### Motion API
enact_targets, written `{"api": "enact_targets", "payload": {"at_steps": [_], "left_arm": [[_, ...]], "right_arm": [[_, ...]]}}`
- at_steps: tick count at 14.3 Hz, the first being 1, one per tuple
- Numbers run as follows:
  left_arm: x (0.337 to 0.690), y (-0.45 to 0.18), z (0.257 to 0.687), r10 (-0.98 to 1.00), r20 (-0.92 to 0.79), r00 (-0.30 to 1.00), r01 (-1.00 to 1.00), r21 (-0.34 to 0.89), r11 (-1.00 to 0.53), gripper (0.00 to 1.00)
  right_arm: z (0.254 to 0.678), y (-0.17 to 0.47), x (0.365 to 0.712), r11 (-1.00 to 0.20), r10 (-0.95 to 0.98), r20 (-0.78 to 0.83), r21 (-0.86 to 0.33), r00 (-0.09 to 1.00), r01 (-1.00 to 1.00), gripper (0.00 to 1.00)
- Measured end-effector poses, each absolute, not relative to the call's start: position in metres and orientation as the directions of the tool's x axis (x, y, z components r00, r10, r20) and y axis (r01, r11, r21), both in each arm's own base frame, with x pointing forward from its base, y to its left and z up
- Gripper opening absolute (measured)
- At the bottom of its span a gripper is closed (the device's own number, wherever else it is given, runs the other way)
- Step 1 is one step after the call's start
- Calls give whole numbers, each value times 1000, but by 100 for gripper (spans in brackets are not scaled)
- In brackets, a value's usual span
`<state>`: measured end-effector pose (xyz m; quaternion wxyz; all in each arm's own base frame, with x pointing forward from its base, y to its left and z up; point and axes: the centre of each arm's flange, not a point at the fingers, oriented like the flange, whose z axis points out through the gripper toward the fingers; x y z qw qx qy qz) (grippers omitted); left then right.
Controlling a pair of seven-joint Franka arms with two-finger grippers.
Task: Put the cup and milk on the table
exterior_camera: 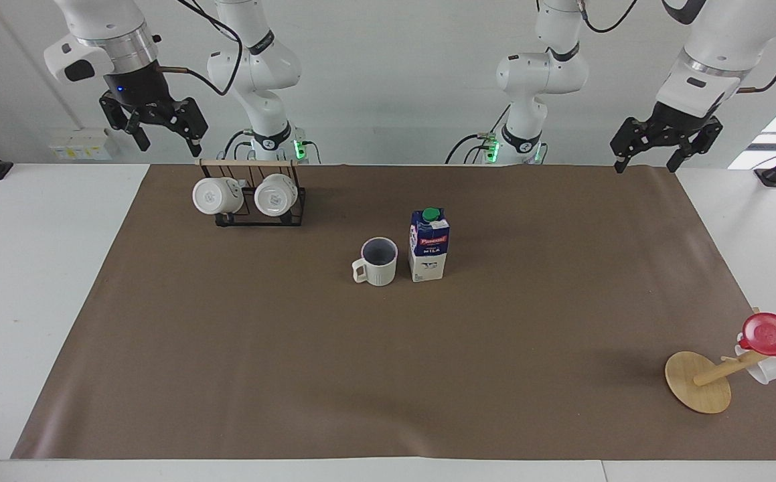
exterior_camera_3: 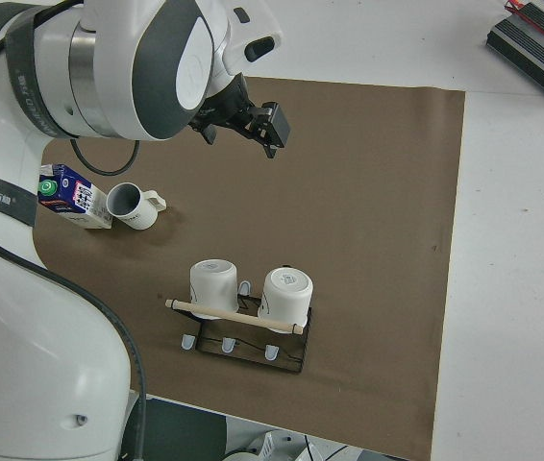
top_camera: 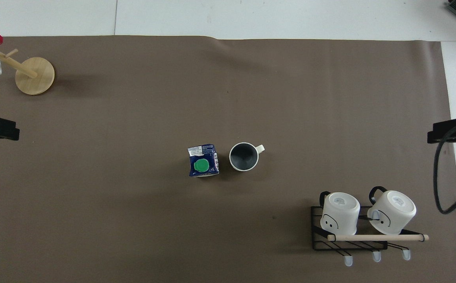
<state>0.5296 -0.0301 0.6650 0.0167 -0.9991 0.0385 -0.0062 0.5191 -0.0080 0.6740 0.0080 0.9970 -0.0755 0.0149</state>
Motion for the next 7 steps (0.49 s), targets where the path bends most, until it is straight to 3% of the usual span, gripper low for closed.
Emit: {"api": "enact_targets", "payload": {"at_steps": [7], "left_arm": [[528, -31, 664, -78, 0, 997, -78, -34, -996, 100]], "right_arm": [[674, -8, 519, -988, -150, 31, 14, 988, -151, 100]]}}
